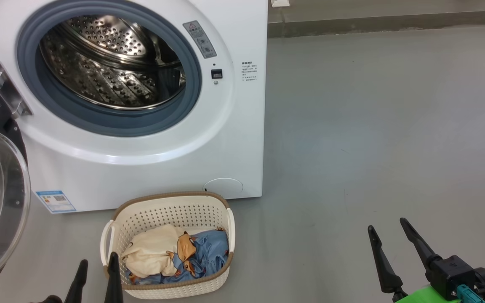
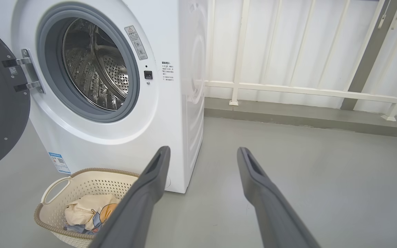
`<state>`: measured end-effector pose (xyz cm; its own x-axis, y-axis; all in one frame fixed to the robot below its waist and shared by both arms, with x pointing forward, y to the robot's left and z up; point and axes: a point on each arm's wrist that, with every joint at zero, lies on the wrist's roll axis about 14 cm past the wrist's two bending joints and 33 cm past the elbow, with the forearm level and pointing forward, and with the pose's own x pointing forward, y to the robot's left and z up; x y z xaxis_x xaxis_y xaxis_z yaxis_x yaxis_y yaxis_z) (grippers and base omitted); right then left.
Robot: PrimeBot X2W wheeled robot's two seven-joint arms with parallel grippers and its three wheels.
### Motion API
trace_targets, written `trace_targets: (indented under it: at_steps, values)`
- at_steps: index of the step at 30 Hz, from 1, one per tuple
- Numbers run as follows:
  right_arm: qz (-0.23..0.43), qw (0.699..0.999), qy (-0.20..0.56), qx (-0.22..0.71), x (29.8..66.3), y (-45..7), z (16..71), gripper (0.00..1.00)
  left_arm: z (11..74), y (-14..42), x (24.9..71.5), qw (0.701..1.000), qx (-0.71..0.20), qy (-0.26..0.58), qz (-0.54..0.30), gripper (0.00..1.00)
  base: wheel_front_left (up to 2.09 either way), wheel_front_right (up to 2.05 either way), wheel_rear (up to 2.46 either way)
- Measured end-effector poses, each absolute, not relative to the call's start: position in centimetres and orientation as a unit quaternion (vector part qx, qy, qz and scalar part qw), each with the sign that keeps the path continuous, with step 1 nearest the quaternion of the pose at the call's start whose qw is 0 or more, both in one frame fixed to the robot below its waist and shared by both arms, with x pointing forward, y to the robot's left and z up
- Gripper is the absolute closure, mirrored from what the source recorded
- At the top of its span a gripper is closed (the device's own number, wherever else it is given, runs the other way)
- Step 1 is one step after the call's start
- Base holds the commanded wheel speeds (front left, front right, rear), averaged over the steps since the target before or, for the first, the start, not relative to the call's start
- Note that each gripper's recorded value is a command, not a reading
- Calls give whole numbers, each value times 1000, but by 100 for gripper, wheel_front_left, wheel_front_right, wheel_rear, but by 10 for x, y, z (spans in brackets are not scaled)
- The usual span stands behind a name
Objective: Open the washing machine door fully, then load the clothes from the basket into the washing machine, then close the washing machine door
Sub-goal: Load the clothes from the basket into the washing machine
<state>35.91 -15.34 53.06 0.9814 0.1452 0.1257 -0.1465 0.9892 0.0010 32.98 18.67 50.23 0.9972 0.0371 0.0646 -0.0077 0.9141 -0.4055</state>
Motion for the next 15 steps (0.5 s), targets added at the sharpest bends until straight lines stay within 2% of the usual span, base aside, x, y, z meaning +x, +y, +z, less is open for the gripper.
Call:
trace_targets:
  at_steps: [15]
  values:
    - [78,995,-63,5,359,-150,531,0,497,184,328,978,-206,-29,9,0,0,0,0]
